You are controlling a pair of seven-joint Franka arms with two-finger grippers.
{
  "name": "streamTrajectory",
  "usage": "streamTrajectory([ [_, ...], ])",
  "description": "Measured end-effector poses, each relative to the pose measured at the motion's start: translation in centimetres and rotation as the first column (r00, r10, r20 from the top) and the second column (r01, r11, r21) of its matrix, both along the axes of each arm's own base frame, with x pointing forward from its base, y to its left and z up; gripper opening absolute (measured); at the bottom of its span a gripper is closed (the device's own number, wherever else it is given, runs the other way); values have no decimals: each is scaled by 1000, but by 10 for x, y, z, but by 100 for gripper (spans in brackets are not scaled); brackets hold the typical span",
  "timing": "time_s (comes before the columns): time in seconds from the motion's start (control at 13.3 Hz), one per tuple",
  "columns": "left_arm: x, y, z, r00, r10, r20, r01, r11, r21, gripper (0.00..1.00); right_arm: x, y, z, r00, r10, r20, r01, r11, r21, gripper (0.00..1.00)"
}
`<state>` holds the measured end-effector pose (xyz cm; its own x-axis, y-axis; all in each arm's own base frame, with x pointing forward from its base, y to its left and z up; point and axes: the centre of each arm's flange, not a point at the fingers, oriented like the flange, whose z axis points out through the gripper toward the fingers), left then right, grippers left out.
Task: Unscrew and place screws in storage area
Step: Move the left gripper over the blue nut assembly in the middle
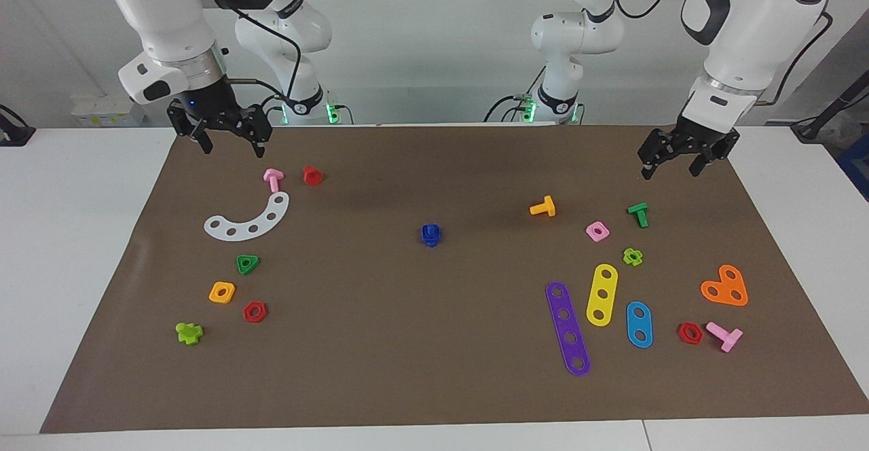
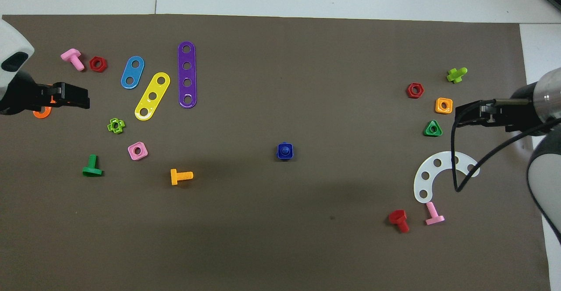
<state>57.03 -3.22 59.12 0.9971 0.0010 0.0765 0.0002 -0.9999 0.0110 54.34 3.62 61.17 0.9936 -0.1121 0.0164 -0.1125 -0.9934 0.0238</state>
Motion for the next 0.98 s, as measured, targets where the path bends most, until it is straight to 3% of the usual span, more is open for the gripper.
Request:
streamTrajectory([
  [0.53, -3, -12, -5, 998, -59, -10, 59, 998, 3, 100, 0, 1, 0, 1000, 3, 0, -3, 1000, 0, 100],
  [0.75, -10, -64, -17, 991, -130, -16, 130, 992, 2, 96, 0, 1, 0, 1000, 3, 0, -3, 1000, 0, 100],
  [0.98, -17, -139, -36, 994, -113, 4, 113, 993, -32, 96, 0, 1, 0, 1000, 3, 0, -3, 1000, 0, 100],
])
